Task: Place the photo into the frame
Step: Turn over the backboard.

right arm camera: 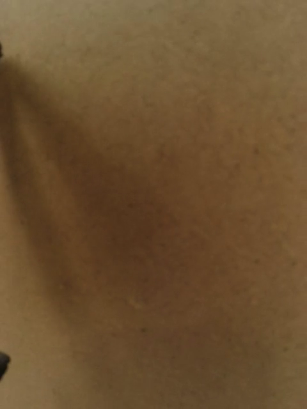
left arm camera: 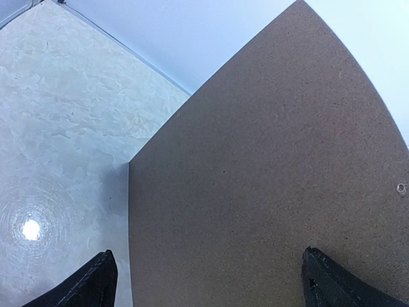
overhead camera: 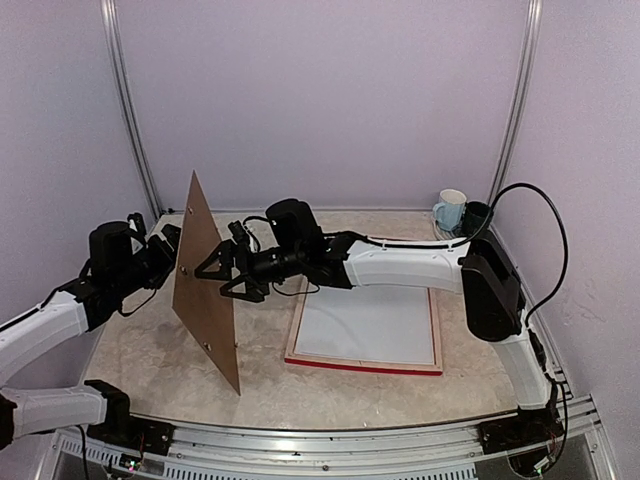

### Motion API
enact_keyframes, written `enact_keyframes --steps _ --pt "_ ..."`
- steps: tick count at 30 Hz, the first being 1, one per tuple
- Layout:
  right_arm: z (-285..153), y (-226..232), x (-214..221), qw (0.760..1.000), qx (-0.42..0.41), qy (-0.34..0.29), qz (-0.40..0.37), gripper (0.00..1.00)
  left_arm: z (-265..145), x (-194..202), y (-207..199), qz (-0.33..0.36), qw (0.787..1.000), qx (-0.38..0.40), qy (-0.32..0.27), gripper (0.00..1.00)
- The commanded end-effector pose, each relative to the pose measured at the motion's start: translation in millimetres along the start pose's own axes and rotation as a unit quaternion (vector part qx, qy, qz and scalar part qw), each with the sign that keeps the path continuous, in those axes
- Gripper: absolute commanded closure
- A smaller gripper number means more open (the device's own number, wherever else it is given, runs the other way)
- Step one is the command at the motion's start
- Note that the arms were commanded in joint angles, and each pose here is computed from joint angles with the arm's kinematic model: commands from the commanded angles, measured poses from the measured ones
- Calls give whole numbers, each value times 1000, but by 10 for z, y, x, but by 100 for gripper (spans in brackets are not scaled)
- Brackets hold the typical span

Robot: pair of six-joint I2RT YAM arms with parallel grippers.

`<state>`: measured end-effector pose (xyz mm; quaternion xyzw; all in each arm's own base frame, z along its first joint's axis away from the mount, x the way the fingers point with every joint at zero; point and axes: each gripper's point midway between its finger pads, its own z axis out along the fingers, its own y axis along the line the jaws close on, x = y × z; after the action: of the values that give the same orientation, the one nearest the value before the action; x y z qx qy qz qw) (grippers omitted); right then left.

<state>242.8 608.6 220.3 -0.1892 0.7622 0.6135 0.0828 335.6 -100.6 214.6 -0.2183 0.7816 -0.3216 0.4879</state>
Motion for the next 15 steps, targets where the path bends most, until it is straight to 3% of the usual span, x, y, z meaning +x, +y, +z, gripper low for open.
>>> enact_keyframes --steps 1,15 --pt "-113 249 -105 999 -23 -14 -21 1 -93 -70 -199 -10 999 32 5 1" --pt "-48 -417 -7 1000 14 -1 17 1 -382 -348 -609 -19 997 71 -2 1"
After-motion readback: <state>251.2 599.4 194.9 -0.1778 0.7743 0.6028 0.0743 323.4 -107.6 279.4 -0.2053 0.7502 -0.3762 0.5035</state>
